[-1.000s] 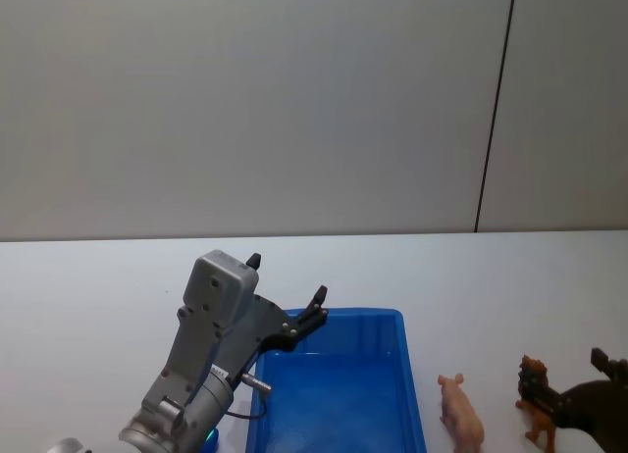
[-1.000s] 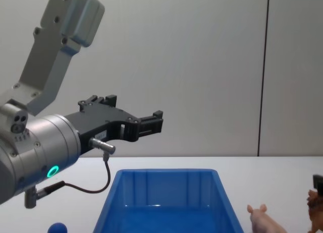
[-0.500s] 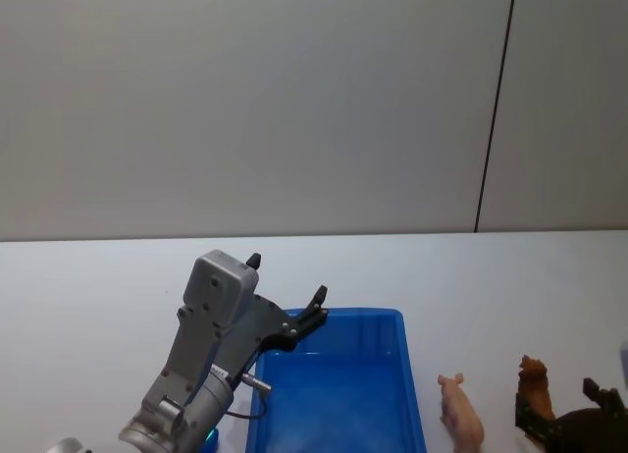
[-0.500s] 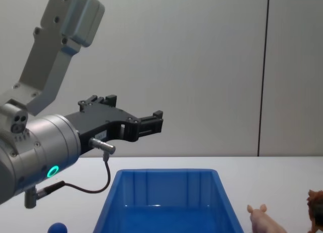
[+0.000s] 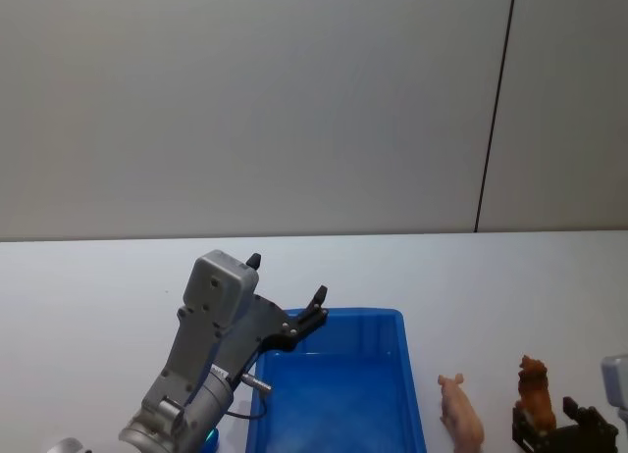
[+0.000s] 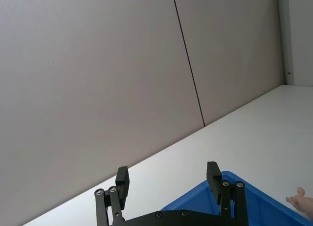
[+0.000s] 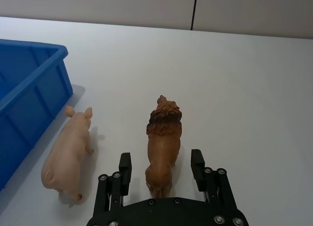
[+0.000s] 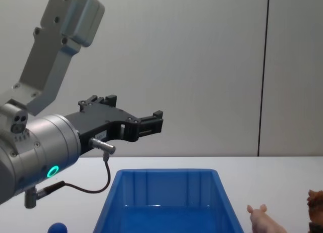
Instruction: Pick up the two dolls from the table and place them into the box.
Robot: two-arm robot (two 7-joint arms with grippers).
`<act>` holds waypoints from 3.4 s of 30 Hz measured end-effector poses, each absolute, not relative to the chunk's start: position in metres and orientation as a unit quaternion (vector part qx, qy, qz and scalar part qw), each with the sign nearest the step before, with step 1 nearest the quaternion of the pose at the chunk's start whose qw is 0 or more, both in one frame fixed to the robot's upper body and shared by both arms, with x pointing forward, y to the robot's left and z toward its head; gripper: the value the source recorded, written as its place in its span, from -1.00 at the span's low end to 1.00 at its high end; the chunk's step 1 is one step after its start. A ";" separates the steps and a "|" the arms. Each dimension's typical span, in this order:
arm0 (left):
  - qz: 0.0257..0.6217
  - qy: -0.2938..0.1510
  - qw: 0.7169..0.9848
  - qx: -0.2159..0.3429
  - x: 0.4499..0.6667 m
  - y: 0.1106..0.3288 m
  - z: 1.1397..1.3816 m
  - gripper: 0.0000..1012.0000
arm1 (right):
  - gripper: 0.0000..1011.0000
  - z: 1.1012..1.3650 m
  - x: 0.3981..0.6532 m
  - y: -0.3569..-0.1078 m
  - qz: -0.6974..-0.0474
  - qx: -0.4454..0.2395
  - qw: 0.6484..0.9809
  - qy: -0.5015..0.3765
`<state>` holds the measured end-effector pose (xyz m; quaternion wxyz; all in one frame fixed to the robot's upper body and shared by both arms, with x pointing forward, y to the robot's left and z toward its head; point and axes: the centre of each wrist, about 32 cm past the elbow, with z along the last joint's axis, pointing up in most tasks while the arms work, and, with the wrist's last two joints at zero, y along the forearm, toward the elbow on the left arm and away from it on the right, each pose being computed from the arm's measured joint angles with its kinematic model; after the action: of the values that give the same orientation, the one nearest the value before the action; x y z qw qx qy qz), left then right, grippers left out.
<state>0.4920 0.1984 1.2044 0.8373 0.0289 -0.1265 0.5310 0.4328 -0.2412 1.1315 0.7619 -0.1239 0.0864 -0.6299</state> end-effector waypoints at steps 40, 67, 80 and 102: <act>0.531 -0.126 0.837 0.029 0.492 0.198 1.204 0.98 | -0.43 1.159 0.439 -0.219 -0.583 -0.052 0.811 -0.002; 0.531 -0.126 0.837 0.029 0.492 0.198 1.204 0.98 | 0.02 1.167 0.477 -0.170 -0.437 -0.042 0.899 0.007; 0.531 -0.126 0.837 0.029 0.492 0.198 1.204 0.98 | 0.82 1.166 0.478 -0.168 -0.458 -0.046 0.888 0.009; 0.531 -0.126 0.837 0.029 0.492 0.198 1.204 0.98 | 0.98 1.166 0.442 -0.197 -0.561 -0.059 0.825 0.010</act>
<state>0.4920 0.1984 1.2044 0.8374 0.0289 -0.1265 0.5310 0.4425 -0.1969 1.1658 0.8255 -0.0594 0.0095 -0.5612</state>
